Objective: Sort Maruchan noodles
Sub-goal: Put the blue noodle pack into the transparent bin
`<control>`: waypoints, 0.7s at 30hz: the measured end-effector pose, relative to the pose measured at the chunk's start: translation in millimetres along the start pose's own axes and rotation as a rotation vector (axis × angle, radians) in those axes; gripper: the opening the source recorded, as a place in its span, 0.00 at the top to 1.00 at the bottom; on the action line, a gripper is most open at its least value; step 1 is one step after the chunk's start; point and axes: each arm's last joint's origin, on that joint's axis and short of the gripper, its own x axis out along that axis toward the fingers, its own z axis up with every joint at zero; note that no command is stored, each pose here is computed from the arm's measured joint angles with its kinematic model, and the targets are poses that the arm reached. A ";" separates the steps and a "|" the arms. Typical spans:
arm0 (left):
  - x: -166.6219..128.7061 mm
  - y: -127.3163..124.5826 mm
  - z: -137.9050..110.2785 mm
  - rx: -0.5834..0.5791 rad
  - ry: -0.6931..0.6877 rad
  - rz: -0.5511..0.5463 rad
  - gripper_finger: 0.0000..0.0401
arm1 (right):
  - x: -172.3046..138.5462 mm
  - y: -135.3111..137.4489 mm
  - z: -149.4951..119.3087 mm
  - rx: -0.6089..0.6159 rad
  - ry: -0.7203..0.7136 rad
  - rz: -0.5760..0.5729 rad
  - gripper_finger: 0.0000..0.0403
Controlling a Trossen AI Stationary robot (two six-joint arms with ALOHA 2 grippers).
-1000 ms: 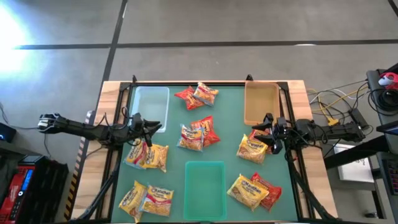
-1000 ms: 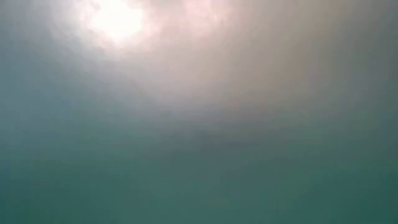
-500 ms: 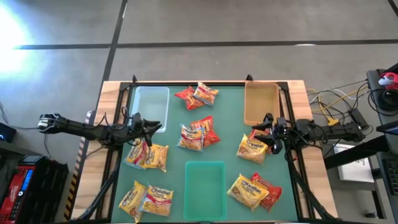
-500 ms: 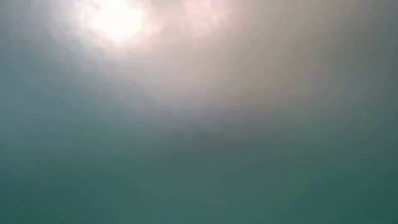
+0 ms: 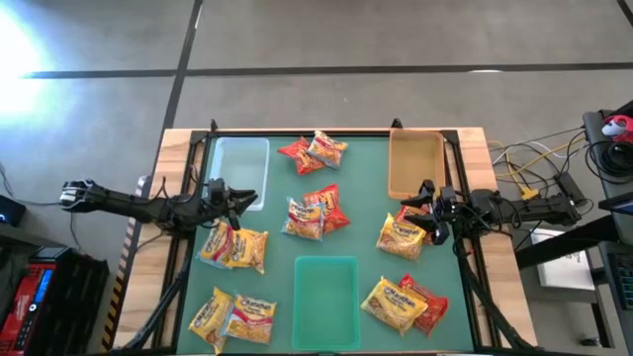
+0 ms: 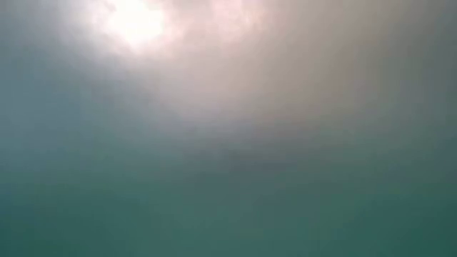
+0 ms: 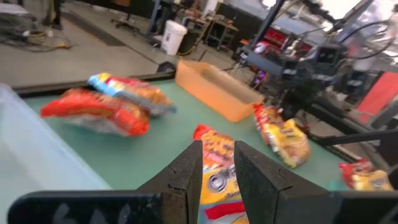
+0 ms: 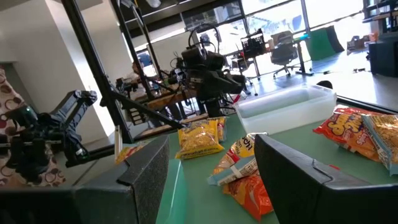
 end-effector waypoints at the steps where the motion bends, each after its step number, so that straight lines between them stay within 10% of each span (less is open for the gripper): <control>1: 0.5 -2.0 3.0 0.005 -0.003 -0.003 0.81 | 0.0 0.0 0.0 0.000 0.000 0.000 0.44; 21: 47.9 -45.0 14.4 0.121 0.306 0.052 0.81 | 0.0 0.0 -0.1 0.000 0.001 0.000 0.44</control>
